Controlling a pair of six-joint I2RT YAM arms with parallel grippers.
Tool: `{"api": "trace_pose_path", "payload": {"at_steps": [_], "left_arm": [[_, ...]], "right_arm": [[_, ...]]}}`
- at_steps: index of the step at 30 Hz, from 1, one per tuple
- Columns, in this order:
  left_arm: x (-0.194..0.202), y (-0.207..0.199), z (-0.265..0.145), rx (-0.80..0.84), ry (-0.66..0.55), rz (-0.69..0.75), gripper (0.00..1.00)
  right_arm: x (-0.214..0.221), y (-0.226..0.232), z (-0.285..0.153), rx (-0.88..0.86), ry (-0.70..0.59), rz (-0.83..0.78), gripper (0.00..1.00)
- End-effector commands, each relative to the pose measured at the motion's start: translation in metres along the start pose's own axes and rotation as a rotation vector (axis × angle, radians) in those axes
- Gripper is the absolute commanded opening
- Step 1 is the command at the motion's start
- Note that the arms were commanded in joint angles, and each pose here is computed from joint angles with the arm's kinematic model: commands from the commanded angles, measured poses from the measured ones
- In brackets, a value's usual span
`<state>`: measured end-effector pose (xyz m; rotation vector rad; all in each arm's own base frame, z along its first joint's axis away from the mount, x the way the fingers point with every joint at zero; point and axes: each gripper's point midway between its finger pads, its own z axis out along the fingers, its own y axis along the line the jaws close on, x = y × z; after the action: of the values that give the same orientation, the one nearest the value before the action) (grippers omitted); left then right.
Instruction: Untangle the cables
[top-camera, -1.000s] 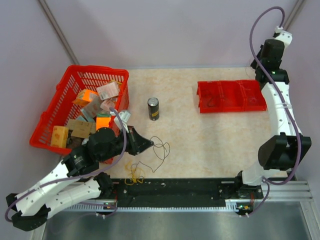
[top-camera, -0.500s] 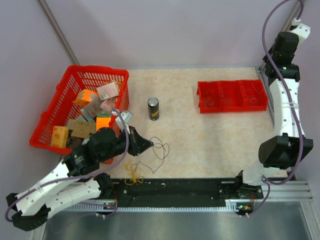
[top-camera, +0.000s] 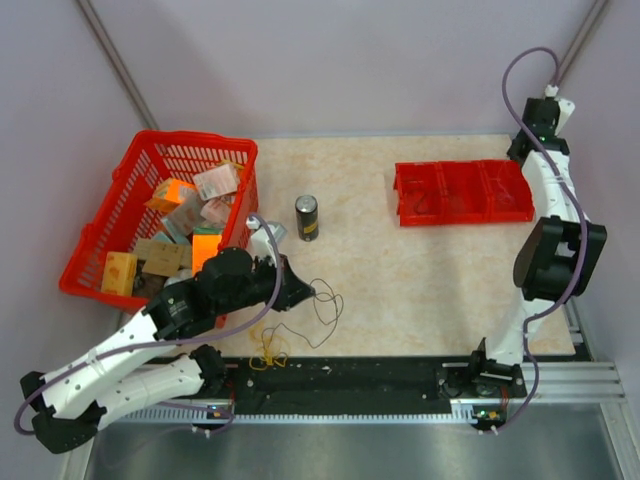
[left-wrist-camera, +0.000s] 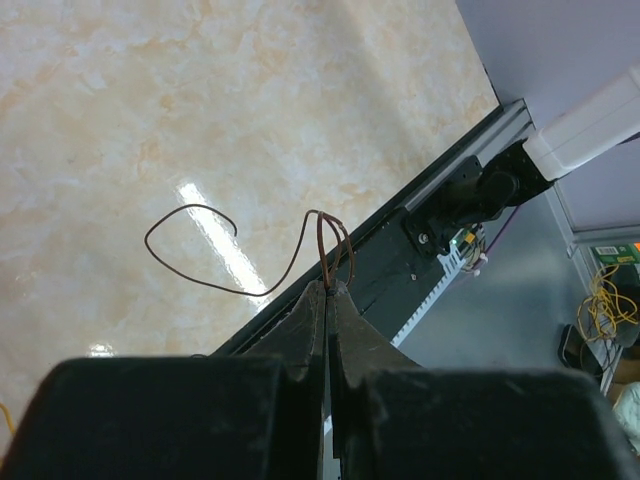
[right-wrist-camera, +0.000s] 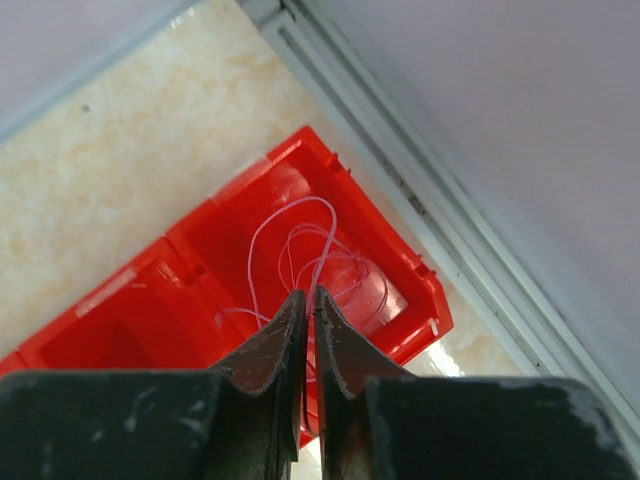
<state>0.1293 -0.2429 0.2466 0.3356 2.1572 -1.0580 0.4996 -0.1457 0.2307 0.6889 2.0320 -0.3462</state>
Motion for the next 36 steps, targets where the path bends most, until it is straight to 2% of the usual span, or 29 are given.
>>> {"api": "trace_pose_path", "payload": {"at_steps": [1,3,6,8,11,13,16,18,21,23,27,36], "left_arm": [[-0.019,-0.023,-0.018,0.076,-0.048,0.003,0.00],[-0.022,-0.027,-0.026,0.097,-0.066,-0.004,0.00],[-0.028,-0.028,-0.038,0.106,-0.117,-0.013,0.00],[-0.032,-0.031,-0.045,0.116,-0.138,-0.015,0.00],[-0.034,-0.035,-0.055,0.132,-0.148,-0.013,0.00],[-0.034,-0.034,-0.058,0.145,-0.164,-0.012,0.00],[-0.032,-0.028,-0.061,0.141,-0.193,-0.013,0.00],[-0.030,-0.022,-0.060,0.126,-0.208,-0.018,0.00],[-0.031,-0.019,-0.061,0.117,-0.226,-0.039,0.00],[-0.031,-0.020,-0.064,0.123,-0.228,-0.055,0.00],[-0.038,-0.016,-0.065,0.090,-0.259,-0.090,0.00],[-0.047,-0.014,-0.056,0.011,-0.220,-0.052,0.00]], "right_arm": [[0.014,0.006,0.012,-0.036,0.041,0.037,0.11],[0.027,0.005,0.021,-0.017,0.076,0.030,0.13],[0.040,0.003,0.030,0.006,0.127,0.006,0.23],[0.043,-0.002,0.028,0.038,0.153,0.013,0.39],[0.037,0.007,0.004,0.001,0.170,0.012,0.48],[0.040,0.025,-0.018,-0.077,0.178,0.012,0.59],[0.071,0.062,-0.054,-0.306,0.308,0.136,0.61],[0.086,0.087,-0.071,-0.486,0.330,0.202,0.63],[0.118,0.100,-0.085,-0.593,0.386,0.240,0.65],[0.139,0.101,-0.089,-0.613,0.451,0.270,0.65],[0.154,0.105,-0.098,-0.662,0.471,0.340,0.63],[0.158,0.115,-0.094,-0.676,0.489,0.464,0.56]]}}
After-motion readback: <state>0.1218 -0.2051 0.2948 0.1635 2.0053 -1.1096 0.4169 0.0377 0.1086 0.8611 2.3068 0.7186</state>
